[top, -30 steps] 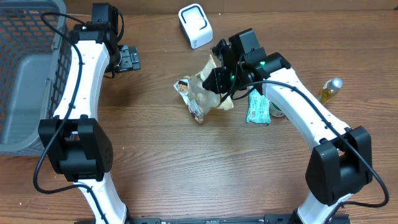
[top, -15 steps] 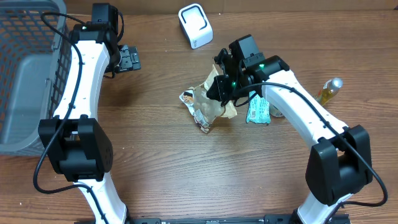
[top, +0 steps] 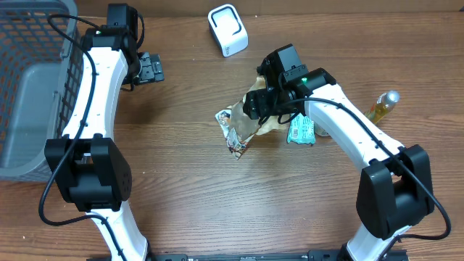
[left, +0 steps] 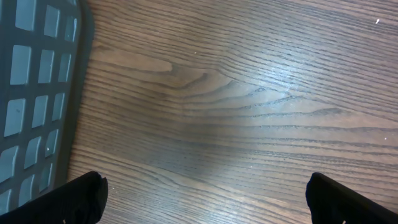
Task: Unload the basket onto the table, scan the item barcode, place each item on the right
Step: 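Lower the Pantree bag onto the table and open the right gripper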
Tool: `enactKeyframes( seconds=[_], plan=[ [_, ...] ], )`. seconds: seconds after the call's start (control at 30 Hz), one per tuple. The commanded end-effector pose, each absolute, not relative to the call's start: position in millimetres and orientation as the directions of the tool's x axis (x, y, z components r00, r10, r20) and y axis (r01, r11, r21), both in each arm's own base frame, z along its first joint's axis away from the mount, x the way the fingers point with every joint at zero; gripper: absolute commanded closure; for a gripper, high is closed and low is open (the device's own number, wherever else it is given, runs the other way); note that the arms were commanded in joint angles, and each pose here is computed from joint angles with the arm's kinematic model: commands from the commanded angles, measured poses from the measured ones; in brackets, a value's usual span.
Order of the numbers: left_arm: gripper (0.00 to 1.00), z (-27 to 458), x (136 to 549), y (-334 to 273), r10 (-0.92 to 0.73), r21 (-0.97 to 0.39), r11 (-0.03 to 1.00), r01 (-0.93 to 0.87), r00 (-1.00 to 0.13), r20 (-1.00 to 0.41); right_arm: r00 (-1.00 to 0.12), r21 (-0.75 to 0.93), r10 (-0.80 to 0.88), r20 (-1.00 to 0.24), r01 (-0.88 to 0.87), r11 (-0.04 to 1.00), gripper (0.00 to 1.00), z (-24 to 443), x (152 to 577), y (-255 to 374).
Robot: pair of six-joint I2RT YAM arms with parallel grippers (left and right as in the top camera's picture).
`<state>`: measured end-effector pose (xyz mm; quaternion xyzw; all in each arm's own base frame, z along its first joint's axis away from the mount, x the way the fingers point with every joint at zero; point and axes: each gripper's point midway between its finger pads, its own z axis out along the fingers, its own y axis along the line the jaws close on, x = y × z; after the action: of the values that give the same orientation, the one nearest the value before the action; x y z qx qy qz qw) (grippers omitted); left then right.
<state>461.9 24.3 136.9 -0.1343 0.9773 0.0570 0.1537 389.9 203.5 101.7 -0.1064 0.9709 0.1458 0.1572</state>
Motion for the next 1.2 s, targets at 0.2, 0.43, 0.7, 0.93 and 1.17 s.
enactKeyframes(
  seconds=[0.2,0.43,0.7,0.93,1.17],
  plan=[
    [0.0,139.1,462.1,25.5,-0.243,0.078,0.956,-0.281,-0.915,-0.323,-0.909,0.057,-0.13,-0.395,-0.166,0.984,0.0,100.1,408.9,168.6],
    [0.0,139.1,462.1,25.5,-0.243,0.078,0.956,-0.281,-0.915,-0.323,-0.885,0.01,-0.046,-0.464,-0.057,0.998,0.0,107.0,426.0,155.8],
    [0.0,139.1,462.0,25.5,-0.243,0.078,0.956,-0.282,-0.915,-0.323,-0.825,0.053,-0.021,-0.565,-0.061,0.997,0.0,122.3,450.4,166.3],
    [0.0,139.1,462.0,25.5,-0.243,0.078,0.956,-0.281,-0.915,-0.323,-0.819,0.057,-0.018,-0.573,-0.062,0.996,0.0,123.9,452.5,167.3],
    [0.0,139.1,462.1,25.5,-0.243,0.078,0.956,-0.281,-0.915,-0.323,-0.819,0.057,-0.018,-0.574,-0.062,0.996,0.0,123.9,452.6,167.3]
  ],
)
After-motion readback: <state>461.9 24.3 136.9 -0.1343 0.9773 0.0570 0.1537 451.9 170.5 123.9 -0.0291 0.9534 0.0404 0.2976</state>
